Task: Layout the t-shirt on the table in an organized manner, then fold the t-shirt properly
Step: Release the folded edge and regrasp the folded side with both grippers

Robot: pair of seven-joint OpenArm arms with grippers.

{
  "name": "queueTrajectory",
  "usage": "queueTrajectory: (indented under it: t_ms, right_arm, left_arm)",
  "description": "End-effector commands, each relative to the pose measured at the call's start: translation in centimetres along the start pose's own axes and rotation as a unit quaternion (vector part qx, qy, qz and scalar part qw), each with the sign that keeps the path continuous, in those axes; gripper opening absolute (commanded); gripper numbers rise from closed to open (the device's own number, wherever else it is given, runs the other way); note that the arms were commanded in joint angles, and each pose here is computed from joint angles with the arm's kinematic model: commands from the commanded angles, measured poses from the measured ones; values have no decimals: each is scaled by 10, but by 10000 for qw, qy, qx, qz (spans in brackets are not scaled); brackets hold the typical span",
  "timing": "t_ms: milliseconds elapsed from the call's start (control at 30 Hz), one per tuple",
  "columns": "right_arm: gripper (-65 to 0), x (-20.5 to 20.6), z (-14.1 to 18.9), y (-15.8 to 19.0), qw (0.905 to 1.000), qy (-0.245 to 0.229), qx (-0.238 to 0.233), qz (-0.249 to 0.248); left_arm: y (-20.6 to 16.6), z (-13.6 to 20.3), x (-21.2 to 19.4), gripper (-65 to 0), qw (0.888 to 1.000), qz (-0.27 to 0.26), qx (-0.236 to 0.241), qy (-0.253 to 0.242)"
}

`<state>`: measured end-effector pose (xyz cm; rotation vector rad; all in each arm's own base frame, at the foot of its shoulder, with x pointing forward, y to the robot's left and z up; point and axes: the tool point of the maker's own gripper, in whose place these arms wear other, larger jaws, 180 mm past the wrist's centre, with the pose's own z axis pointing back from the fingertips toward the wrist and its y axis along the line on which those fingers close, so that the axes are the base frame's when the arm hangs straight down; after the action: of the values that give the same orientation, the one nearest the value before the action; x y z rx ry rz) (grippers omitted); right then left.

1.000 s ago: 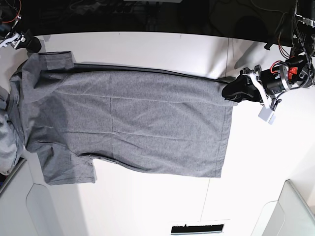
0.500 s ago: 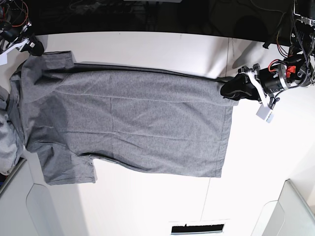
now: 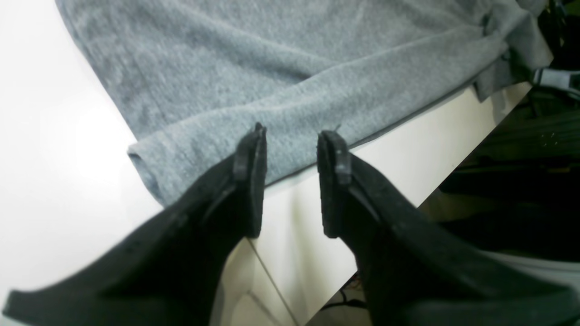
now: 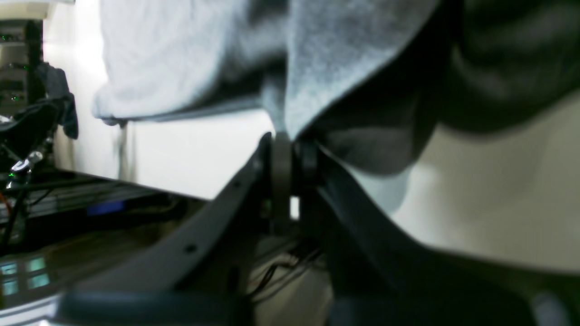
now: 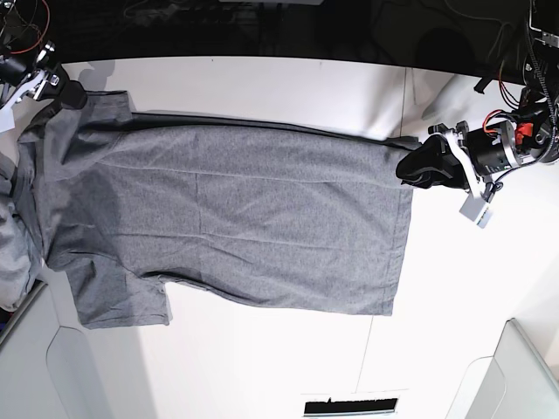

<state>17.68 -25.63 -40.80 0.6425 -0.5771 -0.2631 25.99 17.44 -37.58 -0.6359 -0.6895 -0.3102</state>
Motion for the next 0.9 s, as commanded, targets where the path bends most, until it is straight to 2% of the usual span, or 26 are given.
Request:
queueTrajectory:
  t_ms: [0,267,433,500,567,600,633,767,867]
  right_arm:
    - [-650,25,4,5,9991,-306,-5,286]
    - [-650,107,-6,1,9865,-1131,-642,993]
    - [-650,133,-22,1,9818,-1113,-914,1236]
    - [-644,135,-31,2,9830,-1007,-927,1225]
    - [-394,132,-36,4,9838,-927,-906,1240]
    - [-296,131,-36,4,9841,-897,-905,1240]
    - [-246,130,-36,3,9844,-866,-914,1230]
    - [-241,129,-25,-1,9863,-878,-933,1036]
    - [-241,127,2,-15,9847,-1144,-1064,775]
  left_arm:
    - [1,7,18,-431,9997,-154,-11,-209]
    - [12,7,19,-430,9982,-472,302,-234]
    - [17,8,25,-430,9959,-672,459,-393]
    - [21,8,23,-401,9952,-739,534,-356]
    - [23,8,20,-350,9945,-810,608,-257]
    - [25,8,19,-328,9941,-843,639,-220]
    - [25,8,18,-316,9939,-859,654,-201]
    - [26,9,8,-316,9948,-790,643,25]
    - [22,16,-2,-316,9977,-419,531,-26]
